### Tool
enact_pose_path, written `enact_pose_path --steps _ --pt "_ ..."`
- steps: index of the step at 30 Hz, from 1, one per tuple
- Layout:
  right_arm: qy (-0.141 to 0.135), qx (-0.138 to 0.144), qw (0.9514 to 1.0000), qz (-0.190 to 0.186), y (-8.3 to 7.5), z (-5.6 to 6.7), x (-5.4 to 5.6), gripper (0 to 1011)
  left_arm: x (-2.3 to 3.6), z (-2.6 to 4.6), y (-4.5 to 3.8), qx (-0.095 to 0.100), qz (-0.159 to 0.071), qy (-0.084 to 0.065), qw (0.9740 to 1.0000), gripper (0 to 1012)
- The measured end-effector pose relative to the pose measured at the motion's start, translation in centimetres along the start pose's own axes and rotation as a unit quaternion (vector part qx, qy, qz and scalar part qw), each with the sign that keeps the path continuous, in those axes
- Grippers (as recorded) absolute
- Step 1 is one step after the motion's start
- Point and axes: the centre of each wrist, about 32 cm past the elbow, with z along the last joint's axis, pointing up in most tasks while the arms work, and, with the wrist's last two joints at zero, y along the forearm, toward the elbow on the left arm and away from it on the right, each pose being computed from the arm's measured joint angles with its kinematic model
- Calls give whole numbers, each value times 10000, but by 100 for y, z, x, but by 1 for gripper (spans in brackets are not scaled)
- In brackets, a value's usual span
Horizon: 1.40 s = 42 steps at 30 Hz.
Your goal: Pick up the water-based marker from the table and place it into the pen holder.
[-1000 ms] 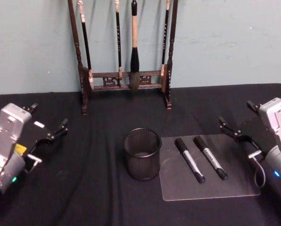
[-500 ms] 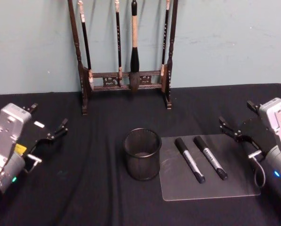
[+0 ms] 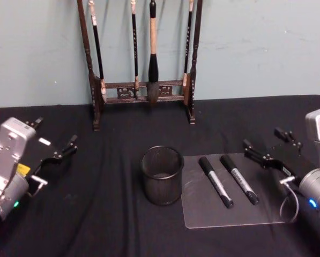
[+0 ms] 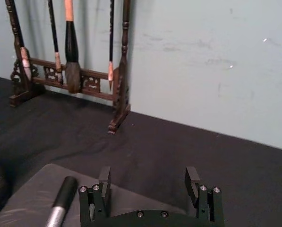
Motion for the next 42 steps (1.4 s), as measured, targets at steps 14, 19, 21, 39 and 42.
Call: enact_pose_path --steps 14,19,21,39,42 --pt "155 -641 9968 461 115 131 -122 1002 0 0 0 0 0 0 10000 1009" --pt "284 -885 9942 541 191 123 -158 1002 0 0 0 0 0 0 10000 1009" --pt "300 -968 9932 566 218 98 -169 1002 0 0 0 0 0 0 10000 1009" --pt "217 -1236 9901 622 277 -46 -188 1002 0 0 0 0 0 0 10000 1009" --pt "213 -1255 9900 611 274 -58 -184 1002 0 0 0 0 0 0 10000 1009"
